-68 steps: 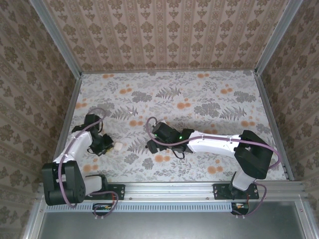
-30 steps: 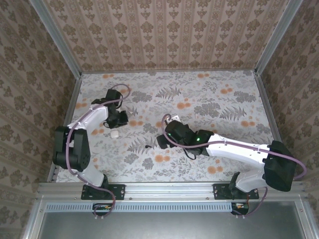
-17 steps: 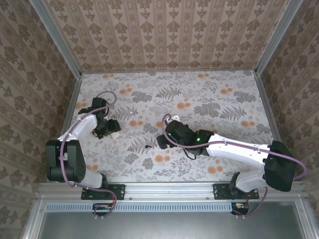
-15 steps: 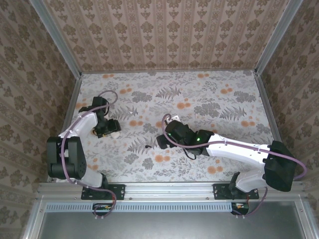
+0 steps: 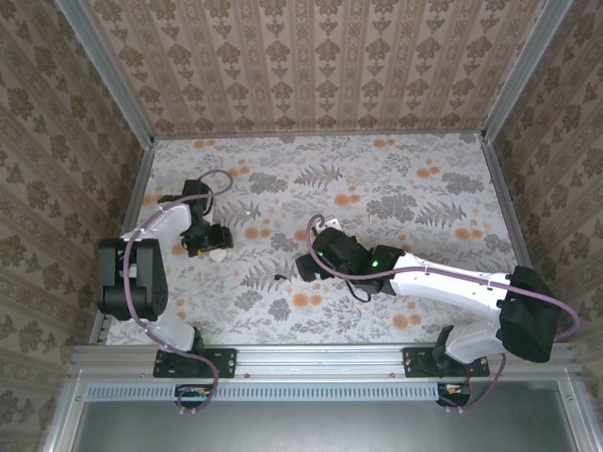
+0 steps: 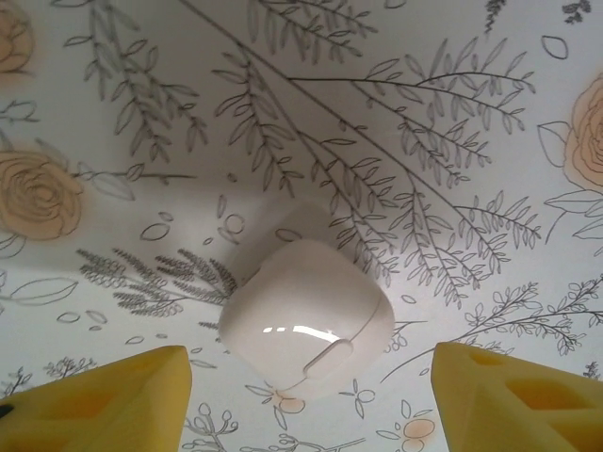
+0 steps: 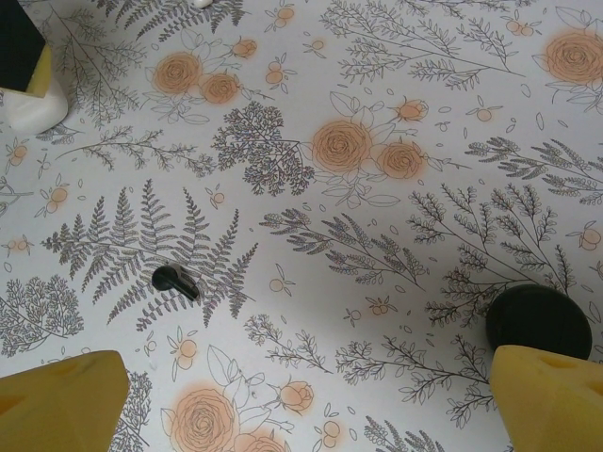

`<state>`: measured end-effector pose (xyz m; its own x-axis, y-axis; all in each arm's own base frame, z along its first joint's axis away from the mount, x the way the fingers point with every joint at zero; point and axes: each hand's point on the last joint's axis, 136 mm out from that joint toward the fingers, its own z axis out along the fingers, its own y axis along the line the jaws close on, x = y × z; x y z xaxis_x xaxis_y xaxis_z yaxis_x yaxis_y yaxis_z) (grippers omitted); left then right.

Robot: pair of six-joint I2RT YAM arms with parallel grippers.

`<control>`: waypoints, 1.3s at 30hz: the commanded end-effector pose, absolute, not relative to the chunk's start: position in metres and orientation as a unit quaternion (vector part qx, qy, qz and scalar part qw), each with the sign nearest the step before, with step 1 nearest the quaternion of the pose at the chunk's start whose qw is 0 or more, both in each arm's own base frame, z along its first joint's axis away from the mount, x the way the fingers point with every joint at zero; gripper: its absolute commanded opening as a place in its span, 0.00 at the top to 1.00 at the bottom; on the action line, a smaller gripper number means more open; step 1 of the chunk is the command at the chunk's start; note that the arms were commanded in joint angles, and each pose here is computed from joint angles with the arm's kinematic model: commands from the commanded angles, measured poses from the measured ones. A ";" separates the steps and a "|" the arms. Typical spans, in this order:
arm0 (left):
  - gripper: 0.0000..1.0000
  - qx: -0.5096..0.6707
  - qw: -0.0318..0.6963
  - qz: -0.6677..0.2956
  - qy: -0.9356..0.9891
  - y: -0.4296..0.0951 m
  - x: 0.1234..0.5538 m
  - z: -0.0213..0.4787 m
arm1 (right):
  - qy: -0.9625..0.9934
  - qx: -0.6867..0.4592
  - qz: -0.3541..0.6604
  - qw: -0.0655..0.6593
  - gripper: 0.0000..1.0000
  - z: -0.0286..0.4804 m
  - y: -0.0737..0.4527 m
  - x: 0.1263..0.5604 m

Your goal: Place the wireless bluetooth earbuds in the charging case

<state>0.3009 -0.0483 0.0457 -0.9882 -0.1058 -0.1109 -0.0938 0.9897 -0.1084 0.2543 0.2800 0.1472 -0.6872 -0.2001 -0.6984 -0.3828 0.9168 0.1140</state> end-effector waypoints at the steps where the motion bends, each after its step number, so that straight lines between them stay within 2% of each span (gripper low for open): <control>1: 0.32 0.014 0.052 -0.042 0.998 -0.055 0.304 0.051 | 0.916 -0.153 0.121 0.352 0.00 0.139 0.276 0.253; 5: 0.32 0.101 0.043 -0.032 0.993 -0.061 0.303 0.055 | 0.914 -0.152 0.120 0.355 0.00 0.140 0.272 0.252; 9: 0.31 0.194 0.032 0.019 0.980 -0.057 0.296 0.056 | 0.913 -0.149 0.119 0.360 0.00 0.141 0.268 0.251; 27: 0.32 0.180 -0.004 -0.012 0.984 -0.052 0.299 0.024 | 0.908 -0.140 0.123 0.375 0.00 0.148 0.256 0.247; 33: 0.36 0.163 -0.022 -0.020 0.986 -0.048 0.296 0.015 | 0.907 -0.138 0.117 0.381 0.00 0.149 0.252 0.248; 39: 0.44 0.146 -0.027 -0.022 0.989 -0.046 0.295 0.013 | 0.905 -0.133 0.119 0.387 0.00 0.150 0.248 0.248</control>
